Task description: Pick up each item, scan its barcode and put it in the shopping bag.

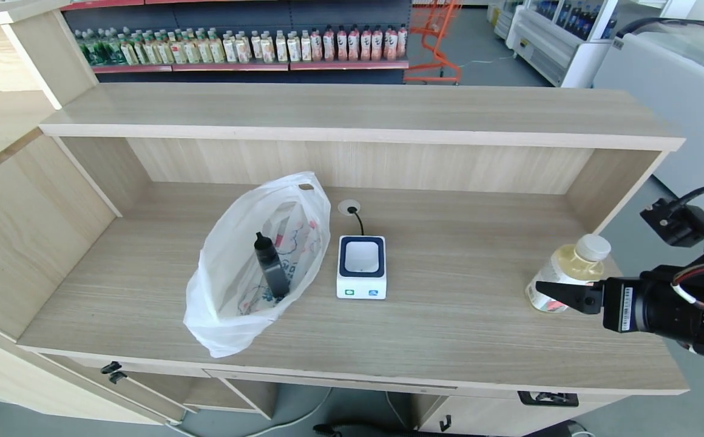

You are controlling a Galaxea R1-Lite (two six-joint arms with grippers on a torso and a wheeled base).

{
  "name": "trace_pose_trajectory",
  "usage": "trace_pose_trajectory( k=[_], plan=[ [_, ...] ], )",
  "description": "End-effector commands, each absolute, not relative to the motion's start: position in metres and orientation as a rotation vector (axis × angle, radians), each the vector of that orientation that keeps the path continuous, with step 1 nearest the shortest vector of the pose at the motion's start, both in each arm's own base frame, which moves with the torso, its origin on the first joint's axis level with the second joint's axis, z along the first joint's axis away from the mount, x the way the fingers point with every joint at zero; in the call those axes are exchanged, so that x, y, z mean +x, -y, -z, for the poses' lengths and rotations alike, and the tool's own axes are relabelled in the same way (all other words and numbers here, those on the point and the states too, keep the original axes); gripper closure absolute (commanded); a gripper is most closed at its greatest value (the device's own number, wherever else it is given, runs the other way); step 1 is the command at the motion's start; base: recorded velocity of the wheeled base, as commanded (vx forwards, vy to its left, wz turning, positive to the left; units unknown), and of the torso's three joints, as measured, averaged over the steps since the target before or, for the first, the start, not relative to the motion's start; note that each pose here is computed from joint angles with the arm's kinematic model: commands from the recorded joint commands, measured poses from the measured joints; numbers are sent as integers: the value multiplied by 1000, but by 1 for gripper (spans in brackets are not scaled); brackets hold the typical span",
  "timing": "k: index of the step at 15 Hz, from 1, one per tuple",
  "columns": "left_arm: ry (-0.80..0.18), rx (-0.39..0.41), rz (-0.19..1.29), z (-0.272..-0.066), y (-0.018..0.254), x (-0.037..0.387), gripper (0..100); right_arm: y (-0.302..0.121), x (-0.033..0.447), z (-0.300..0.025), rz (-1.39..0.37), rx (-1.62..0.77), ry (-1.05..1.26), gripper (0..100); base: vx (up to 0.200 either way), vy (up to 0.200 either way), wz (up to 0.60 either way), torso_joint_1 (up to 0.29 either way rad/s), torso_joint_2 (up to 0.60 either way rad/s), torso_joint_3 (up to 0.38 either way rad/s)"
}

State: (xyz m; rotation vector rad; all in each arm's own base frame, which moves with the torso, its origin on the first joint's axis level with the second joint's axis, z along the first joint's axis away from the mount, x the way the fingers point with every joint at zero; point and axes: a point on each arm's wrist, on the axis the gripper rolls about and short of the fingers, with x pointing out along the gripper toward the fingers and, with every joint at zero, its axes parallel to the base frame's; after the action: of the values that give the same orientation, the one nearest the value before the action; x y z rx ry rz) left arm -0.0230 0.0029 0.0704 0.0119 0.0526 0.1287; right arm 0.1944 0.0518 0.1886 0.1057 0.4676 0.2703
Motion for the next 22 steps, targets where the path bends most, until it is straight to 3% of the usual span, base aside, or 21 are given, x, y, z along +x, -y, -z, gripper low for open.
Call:
trace_pose_trajectory(
  k=[1, 4, 12, 22],
  plan=[
    [-53, 13, -129, -70, -3, -23, 0, -53, 200, -182, -259, 99, -498, 0, 0, -200, 0, 2, 2, 7],
    [-53, 13, -129, -70, -3, -23, 0, -54, 207, -176, -222, 84, -524, 0, 0, -200, 0, 4, 2, 2],
    [-53, 13, -129, -70, -3, -23, 0, -54, 219, -151, -82, 26, -629, 0, 0, 0, 0, 0, 0, 0],
    [-53, 13, -129, -70, -3, -23, 0, -66, 259, -112, -102, 18, -550, 0, 0, 0, 0, 0, 0, 0]
  ],
)
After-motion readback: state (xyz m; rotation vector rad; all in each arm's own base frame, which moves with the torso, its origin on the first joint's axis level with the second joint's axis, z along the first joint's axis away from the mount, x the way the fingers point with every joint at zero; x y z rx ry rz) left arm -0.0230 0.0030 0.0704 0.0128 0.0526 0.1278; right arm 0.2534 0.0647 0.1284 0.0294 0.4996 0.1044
